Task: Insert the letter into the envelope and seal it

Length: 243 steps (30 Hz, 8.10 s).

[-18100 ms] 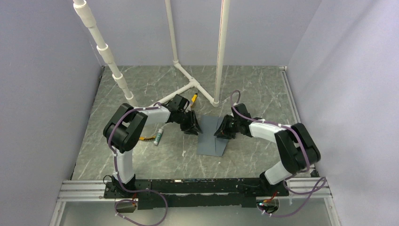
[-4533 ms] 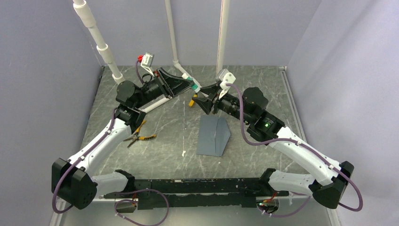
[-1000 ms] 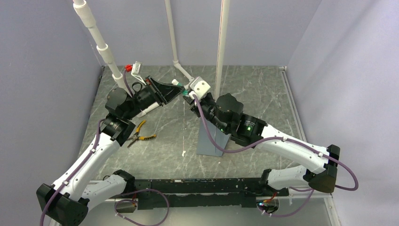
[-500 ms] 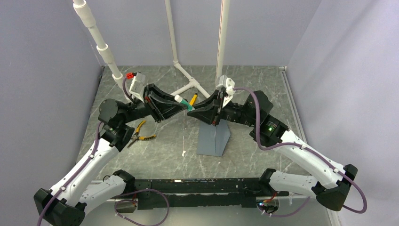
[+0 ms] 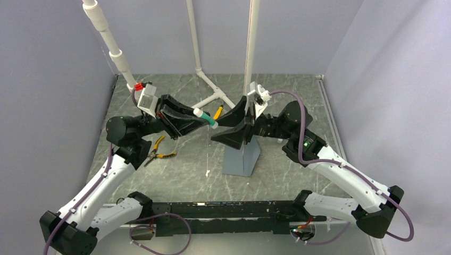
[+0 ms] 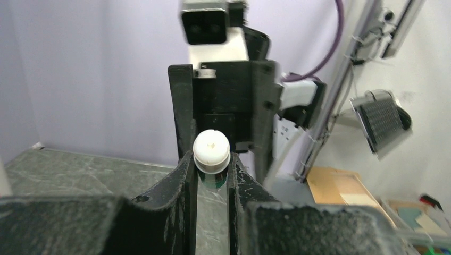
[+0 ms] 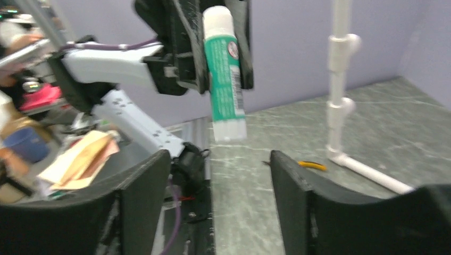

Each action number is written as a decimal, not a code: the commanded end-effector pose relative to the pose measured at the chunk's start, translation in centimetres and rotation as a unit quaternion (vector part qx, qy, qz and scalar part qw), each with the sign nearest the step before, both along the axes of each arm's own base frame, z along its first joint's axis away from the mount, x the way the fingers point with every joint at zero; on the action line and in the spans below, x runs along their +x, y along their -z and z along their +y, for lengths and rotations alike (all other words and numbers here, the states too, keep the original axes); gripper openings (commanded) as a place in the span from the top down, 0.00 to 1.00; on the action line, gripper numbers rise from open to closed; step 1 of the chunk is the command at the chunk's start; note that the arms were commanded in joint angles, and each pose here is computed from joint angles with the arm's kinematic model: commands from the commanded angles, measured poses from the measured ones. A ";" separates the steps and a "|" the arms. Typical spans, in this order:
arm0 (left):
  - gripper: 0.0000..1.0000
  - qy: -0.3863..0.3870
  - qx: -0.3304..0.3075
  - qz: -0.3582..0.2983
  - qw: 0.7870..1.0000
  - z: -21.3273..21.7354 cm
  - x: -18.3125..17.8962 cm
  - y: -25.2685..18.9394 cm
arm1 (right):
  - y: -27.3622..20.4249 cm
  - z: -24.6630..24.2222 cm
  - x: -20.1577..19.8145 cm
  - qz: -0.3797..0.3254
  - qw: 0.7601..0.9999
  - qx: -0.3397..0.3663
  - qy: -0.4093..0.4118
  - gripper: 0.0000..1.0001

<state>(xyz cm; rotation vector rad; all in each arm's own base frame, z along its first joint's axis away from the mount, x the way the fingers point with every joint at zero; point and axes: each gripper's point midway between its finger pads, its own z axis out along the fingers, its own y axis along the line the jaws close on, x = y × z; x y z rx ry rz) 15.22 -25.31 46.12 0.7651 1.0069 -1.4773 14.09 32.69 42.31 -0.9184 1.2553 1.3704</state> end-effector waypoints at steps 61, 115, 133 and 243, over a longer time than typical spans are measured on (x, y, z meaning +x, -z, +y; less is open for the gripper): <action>0.98 0.058 -0.121 0.325 0.936 0.7 3.0 -5.6 | -8.8 1.3 5.1 -0.412 0.868 0.131 0.247 0.63; 0.69 0.177 0.043 0.344 0.921 -1.3 0.4 -3.0 | -7.0 -2.9 3.2 -0.328 0.925 0.042 0.186 0.98; 0.97 0.219 -0.035 0.337 0.915 -0.6 0.2 -5.3 | -9.4 -0.8 2.0 -0.371 0.896 0.190 0.154 0.37; 0.98 -0.154 0.396 0.597 0.681 -9.2 11.7 43.7 | 36.5 -8.8 11.8 0.227 0.768 -0.485 0.352 1.00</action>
